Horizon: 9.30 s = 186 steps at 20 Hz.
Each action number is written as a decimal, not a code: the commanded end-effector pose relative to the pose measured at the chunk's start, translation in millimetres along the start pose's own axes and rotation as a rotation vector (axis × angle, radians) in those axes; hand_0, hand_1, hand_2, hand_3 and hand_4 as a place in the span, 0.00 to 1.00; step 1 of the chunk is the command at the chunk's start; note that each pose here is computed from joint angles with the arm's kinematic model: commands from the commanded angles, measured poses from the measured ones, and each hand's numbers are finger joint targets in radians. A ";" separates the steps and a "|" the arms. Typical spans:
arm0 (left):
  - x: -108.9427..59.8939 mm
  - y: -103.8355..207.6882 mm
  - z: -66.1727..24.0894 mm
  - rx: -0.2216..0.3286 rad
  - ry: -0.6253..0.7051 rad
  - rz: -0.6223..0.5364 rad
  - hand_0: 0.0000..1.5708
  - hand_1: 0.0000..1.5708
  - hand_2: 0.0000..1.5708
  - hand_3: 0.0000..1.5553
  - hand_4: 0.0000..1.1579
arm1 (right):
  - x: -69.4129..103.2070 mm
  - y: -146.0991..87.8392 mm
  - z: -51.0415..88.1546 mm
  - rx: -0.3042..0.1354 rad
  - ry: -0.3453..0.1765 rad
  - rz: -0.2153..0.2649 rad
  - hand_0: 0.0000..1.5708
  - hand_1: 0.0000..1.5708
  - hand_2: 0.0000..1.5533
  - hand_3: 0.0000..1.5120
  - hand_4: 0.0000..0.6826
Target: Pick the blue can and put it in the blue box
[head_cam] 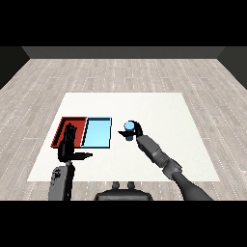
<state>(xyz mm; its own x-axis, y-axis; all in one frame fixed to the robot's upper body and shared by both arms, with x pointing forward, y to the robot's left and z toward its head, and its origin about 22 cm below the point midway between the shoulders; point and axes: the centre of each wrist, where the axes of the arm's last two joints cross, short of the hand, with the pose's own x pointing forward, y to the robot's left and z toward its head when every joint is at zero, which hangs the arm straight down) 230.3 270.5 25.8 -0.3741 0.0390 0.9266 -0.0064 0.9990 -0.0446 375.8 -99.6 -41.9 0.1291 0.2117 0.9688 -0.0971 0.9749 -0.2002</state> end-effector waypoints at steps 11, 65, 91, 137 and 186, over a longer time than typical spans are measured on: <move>-6.0 -45.6 -2.0 -0.077 0.039 -0.001 0.00 0.00 0.00 0.00 0.00 | 42.4 -20.8 -12.7 0.055 -0.198 0.032 0.97 0.97 0.95 0.93 0.84; -34.1 -167.1 -44.8 -0.259 0.218 0.045 0.00 0.00 0.00 0.00 0.00 | 149.6 -29.0 75.2 0.087 -0.449 0.062 0.95 0.95 0.94 0.92 0.85; -37.9 -204.5 -43.1 -0.293 0.229 0.100 0.00 0.00 0.00 0.00 0.00 | 145.5 12.5 85.0 0.156 -0.475 0.056 0.93 0.93 0.94 0.92 0.85; -65.2 -96.7 -91.4 0.006 0.221 -0.192 1.00 1.00 1.00 0.95 0.97 | 84.9 -60.7 103.6 0.001 -0.398 -0.190 0.00 0.00 0.00 0.00 0.00; -90.0 -64.7 -157.1 0.336 0.323 -0.602 0.00 0.00 0.00 0.00 0.00 | 17.1 -123.7 91.1 -0.119 -0.312 -0.240 0.00 0.00 0.00 0.00 0.00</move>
<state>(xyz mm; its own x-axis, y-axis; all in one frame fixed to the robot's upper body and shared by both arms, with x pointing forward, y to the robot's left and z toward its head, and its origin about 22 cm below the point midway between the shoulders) 396.9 213.8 -29.3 0.3618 -0.5000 0.7868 -0.2893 0.7421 0.6047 298.9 -218.0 11.4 -0.1641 -0.0619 0.9845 0.0310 0.9972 0.0678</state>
